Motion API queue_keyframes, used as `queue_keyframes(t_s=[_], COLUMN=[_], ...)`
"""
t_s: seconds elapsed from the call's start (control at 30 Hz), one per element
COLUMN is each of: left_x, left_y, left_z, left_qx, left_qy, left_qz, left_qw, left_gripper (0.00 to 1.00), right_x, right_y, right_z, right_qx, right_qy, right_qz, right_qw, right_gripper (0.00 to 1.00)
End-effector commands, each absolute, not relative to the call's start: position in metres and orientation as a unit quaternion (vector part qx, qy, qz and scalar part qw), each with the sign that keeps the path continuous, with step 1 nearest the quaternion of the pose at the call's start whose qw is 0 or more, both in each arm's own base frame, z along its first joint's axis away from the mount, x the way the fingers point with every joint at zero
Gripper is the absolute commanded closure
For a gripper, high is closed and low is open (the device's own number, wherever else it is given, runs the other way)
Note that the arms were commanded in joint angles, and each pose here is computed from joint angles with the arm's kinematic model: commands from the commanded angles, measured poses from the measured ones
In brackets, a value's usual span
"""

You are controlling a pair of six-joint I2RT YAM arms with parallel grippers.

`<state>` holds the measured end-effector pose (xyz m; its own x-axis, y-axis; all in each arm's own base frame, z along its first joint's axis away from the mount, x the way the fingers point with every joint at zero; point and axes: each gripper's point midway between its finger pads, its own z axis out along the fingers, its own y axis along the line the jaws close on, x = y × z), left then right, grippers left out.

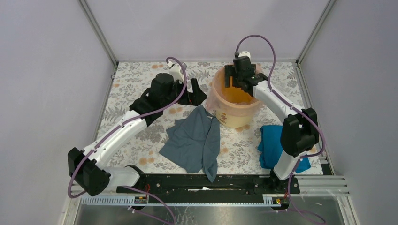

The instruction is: Put the trash bags into the trash bin

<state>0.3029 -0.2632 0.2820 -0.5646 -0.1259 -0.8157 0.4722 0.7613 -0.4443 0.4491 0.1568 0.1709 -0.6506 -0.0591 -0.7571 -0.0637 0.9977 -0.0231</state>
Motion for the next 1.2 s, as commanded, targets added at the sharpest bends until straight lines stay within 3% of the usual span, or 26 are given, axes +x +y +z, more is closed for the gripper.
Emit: queue_keyframes(t_s=[0.0, 0.27, 0.47, 0.57, 0.63, 0.87, 1.17], left_x=[0.303, 0.299, 0.303, 0.315, 0.327, 0.368, 0.390], left_y=[-0.290, -0.294, -0.298, -0.304, -0.312, -0.344, -0.360], left_z=[0.286, 0.283, 0.288, 0.301, 0.305, 0.295, 0.284], left_qx=[0.096, 0.088, 0.076, 0.059, 0.052, 0.055, 0.066], left_qy=[0.796, 0.795, 0.795, 0.791, 0.794, 0.806, 0.820], left_qz=[-0.405, -0.417, -0.426, -0.431, -0.430, -0.422, -0.404], left_qw=[0.439, 0.431, 0.426, 0.431, 0.427, 0.411, 0.401], left_gripper=[0.01, 0.01, 0.01, 0.01, 0.01, 0.03, 0.04], right_x=[0.490, 0.492, 0.474, 0.457, 0.448, 0.440, 0.425], right_y=[0.151, 0.149, 0.136, 0.145, 0.139, 0.099, 0.136], right_z=[0.211, 0.212, 0.200, 0.190, 0.185, 0.176, 0.201], right_qx=[0.054, 0.054, 0.043, 0.022, 0.018, 0.036, -0.025], right_qy=[0.844, 0.838, 0.874, 0.902, 0.912, 0.913, 0.915], right_qz=[0.002, -0.001, 0.000, 0.078, 0.070, 0.046, 0.090], right_qw=[0.533, 0.543, 0.485, 0.424, 0.404, 0.404, 0.393], right_gripper=[0.00, 0.00, 0.00, 0.00, 0.00, 0.00, 0.00])
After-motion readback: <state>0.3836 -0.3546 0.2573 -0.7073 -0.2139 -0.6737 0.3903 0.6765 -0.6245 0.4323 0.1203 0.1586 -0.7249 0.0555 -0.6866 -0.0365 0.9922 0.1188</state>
